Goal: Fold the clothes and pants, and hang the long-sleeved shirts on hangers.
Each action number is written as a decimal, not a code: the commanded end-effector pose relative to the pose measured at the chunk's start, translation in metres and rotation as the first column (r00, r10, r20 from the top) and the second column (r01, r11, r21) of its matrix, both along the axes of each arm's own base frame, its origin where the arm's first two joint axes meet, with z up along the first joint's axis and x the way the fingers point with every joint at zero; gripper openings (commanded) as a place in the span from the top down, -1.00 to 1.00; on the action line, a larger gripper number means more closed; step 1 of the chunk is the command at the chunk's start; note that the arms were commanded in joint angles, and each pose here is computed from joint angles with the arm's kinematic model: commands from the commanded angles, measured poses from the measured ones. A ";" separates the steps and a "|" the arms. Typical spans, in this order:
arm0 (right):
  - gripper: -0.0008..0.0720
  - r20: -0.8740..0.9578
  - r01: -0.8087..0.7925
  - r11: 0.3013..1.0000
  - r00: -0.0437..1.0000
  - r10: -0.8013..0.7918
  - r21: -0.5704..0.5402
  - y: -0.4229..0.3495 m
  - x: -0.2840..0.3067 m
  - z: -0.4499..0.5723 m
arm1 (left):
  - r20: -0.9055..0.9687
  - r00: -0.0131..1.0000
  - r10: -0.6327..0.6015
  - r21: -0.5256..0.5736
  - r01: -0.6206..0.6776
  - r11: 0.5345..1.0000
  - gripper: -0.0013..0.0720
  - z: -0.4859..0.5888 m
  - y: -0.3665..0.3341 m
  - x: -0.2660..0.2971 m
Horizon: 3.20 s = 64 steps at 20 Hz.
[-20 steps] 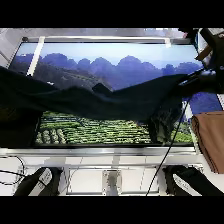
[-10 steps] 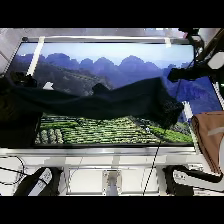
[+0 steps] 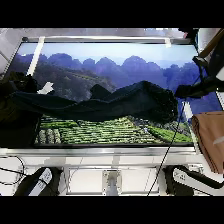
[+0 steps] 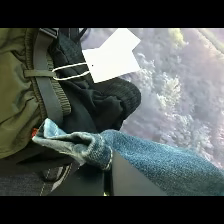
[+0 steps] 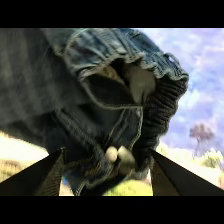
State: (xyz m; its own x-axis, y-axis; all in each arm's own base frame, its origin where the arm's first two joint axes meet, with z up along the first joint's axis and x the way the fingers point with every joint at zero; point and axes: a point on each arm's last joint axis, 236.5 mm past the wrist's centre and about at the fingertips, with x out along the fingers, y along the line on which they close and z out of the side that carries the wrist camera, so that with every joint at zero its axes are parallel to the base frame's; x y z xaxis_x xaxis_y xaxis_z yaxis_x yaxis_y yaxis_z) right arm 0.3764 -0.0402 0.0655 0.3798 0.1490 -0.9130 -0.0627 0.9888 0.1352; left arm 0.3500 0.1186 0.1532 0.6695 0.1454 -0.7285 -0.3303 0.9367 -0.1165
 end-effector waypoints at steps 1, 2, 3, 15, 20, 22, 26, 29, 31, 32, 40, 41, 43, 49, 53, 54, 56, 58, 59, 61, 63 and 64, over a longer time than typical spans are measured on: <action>-0.56 0.137 0.063 0.995 0.988 -0.074 0.080 -0.001 0.027 -0.012 | -0.008 1.000 -0.002 -0.003 0.002 1.000 0.94 -0.001 -0.001 -0.001; -0.56 0.122 0.042 0.991 0.991 -0.058 0.130 0.012 0.034 -0.021 | -0.008 1.000 -0.002 -0.003 0.002 1.000 0.94 -0.001 -0.001 -0.001; -0.56 0.093 0.030 0.979 0.994 -0.050 0.204 0.028 0.039 -0.032 | -0.008 1.000 -0.002 -0.003 0.002 1.000 0.94 -0.002 -0.001 -0.001; 0.84 0.466 0.043 0.979 0.875 -0.133 0.198 -0.005 0.146 0.064 | 0.208 0.970 0.130 -0.007 -0.131 0.991 0.94 0.042 0.026 0.017; 0.84 0.584 -0.073 0.996 0.812 0.027 0.055 -0.032 0.108 0.216 | 0.394 0.896 0.205 -0.013 -0.217 0.976 0.94 0.105 0.039 -0.006; 0.84 0.506 -0.116 0.993 0.858 0.087 0.026 -0.036 0.071 0.215 | 0.361 0.905 0.226 -0.005 -0.240 0.971 0.94 0.105 0.039 -0.031; 0.85 0.349 -0.061 0.996 0.937 0.035 0.064 -0.055 0.006 0.147 | 0.042 0.927 0.374 0.108 -0.376 0.920 0.94 0.018 0.066 -0.120; 0.84 0.099 0.050 0.994 0.993 -0.060 0.097 -0.060 -0.081 0.023 | -0.092 0.909 0.406 0.045 -0.404 0.914 0.94 -0.069 0.048 -0.154; 0.84 -0.018 0.153 0.987 0.988 -0.152 0.053 -0.070 -0.135 -0.041 | -0.180 0.902 0.393 -0.001 -0.400 0.917 0.94 -0.121 0.029 -0.170; 0.84 -0.056 0.202 0.979 0.978 -0.200 0.026 -0.078 -0.155 -0.061 | -0.216 0.896 0.388 -0.012 -0.400 0.916 0.94 -0.141 0.023 -0.177; 0.84 -0.172 0.480 0.874 0.858 -0.485 -0.074 -0.142 -0.239 -0.091 | -0.137 0.912 0.386 0.028 -0.386 0.922 0.94 -0.152 0.038 -0.160; 0.84 -0.202 0.482 0.868 0.844 -0.496 -0.116 -0.149 -0.253 -0.093 | -0.130 0.913 0.387 0.030 -0.386 0.922 0.94 -0.151 0.039 -0.159; 0.84 -0.228 0.479 0.862 0.832 -0.506 -0.164 -0.156 -0.266 -0.095 | -0.134 0.913 0.386 0.029 -0.386 0.922 0.94 -0.153 0.040 -0.158; -0.29 -0.295 0.516 0.848 0.797 -0.527 -0.121 -0.140 -0.276 -0.100 | -0.191 0.906 0.379 0.007 -0.385 0.923 -0.53 -0.167 0.040 -0.157; -0.56 -0.088 0.654 0.748 0.743 -0.663 -0.113 -0.178 -0.236 -0.042 | 0.090 0.954 0.287 -0.092 -0.279 0.956 -0.91 -0.073 0.026 -0.094; -0.56 0.049 0.678 0.734 0.735 -0.677 -0.043 -0.187 -0.204 -0.009 | 0.216 0.958 0.190 -0.123 -0.167 0.978 -0.90 -0.035 0.006 -0.066; -0.56 0.295 0.643 0.750 0.694 -0.657 0.156 -0.185 -0.139 0.059 | 0.318 0.948 0.011 -0.210 0.059 0.976 -0.56 0.003 -0.044 -0.021; -0.56 0.439 0.544 0.810 0.686 -0.580 0.220 -0.167 -0.094 0.104 | 0.228 0.960 -0.161 -0.289 0.225 0.931 -0.55 -0.022 -0.098 0.018; -0.56 0.460 0.503 0.838 0.705 -0.539 0.212 -0.154 -0.080 0.109 | 0.166 0.952 -0.258 -0.329 0.300 0.896 -0.55 -0.046 -0.132 0.037; -0.56 0.455 0.400 0.894 0.770 -0.448 0.204 -0.119 -0.057 0.105 | 0.047 0.906 -0.421 -0.402 0.403 0.822 -0.57 -0.096 -0.198 0.066; -0.56 0.429 0.309 0.933 0.828 -0.360 0.186 -0.089 -0.041 0.094 | -0.046 0.859 -0.510 -0.465 0.433 0.772 -0.76 -0.142 -0.249 0.089; -0.56 0.413 0.272 0.945 0.851 -0.323 0.180 -0.077 -0.036 0.089 | -0.081 0.844 -0.530 -0.501 0.425 0.754 -0.83 -0.164 -0.270 0.100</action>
